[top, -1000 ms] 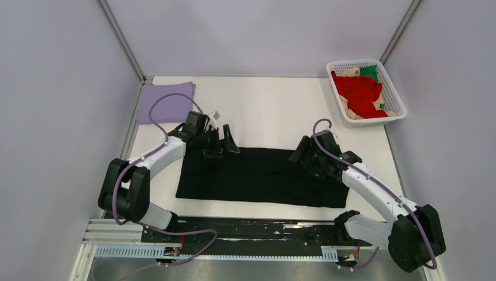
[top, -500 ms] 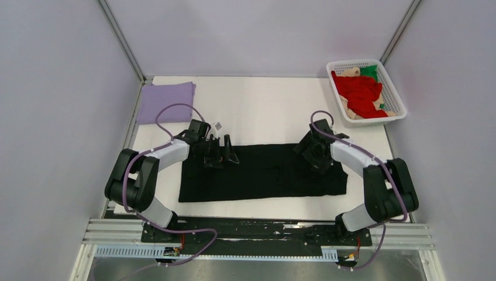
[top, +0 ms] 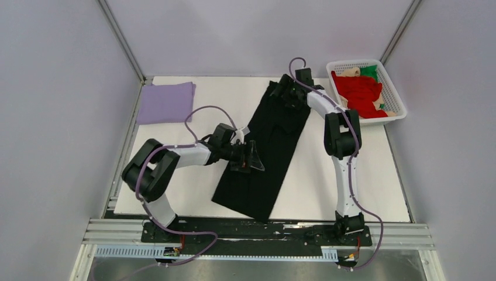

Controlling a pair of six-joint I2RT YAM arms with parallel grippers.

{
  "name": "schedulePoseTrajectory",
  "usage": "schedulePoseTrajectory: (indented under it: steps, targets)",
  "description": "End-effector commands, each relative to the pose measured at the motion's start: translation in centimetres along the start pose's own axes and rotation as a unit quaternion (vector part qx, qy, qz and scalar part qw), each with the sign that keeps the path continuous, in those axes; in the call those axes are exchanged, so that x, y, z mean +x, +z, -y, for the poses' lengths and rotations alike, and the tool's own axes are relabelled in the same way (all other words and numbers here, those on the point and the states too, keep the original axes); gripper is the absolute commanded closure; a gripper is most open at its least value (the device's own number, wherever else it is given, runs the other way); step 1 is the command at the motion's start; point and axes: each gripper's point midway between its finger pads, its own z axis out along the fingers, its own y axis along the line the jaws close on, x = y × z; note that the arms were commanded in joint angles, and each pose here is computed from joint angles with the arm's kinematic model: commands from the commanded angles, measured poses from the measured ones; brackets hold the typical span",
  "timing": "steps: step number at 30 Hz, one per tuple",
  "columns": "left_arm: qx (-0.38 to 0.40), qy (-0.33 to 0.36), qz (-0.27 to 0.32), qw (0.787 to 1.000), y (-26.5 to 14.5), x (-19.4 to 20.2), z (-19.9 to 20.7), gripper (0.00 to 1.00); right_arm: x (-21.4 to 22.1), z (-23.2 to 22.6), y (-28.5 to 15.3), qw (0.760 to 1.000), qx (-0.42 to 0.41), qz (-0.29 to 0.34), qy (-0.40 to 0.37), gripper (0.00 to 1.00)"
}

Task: Fold and stack the t-shirts
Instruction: Rotate the tshirt 90 degrees, then grab the bottom of the folded rectangular tshirt with both arms

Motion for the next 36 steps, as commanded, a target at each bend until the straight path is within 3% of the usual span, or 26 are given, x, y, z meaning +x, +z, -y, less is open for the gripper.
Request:
schedulePoseTrajectory:
  steps: [1,5,8,15,19,23,27,31,36]
  targets:
    - [0.023,0.007,-0.047,0.999,4.4,0.4,1.2,0.00,1.6,-1.3,5.6,0.996,-0.065,-0.042,-0.037,0.00]
    - [0.043,0.026,-0.066,0.997,6.7,-0.3,3.1,0.00,-0.9,-4.9,7.0,0.993,-0.104,-0.002,-0.062,0.00]
    - [0.031,0.046,-0.068,0.996,6.7,-0.6,3.6,0.00,-3.5,-7.4,5.0,0.989,-0.122,0.036,-0.080,0.00]
    - [0.036,0.111,-0.036,0.993,3.0,-1.8,6.8,0.00,-8.3,-12.2,-5.5,0.971,-0.146,0.123,-0.145,0.00]
    - [-0.001,0.139,-0.043,0.989,0.1,0.0,5.8,0.00,-8.0,-11.0,-10.8,0.969,-0.112,0.148,-0.162,0.00]
    - [-0.022,0.135,-0.036,0.990,-2.7,2.1,5.2,0.00,-4.1,-7.1,-14.8,0.978,-0.071,0.131,-0.149,0.00]
    - [-0.049,0.103,-0.039,0.993,-4.3,4.6,3.5,0.00,2.8,-1.6,-18.1,0.992,-0.032,0.087,-0.091,0.00]
    - [-0.072,0.077,-0.046,0.993,-4.7,6.9,1.3,0.03,11.6,3.4,-20.9,0.999,-0.003,-0.003,-0.040,0.00]
    - [-0.078,0.050,-0.056,0.994,-4.2,8.5,-0.2,0.13,20.8,6.1,-23.9,0.994,0.007,-0.109,-0.025,0.00]
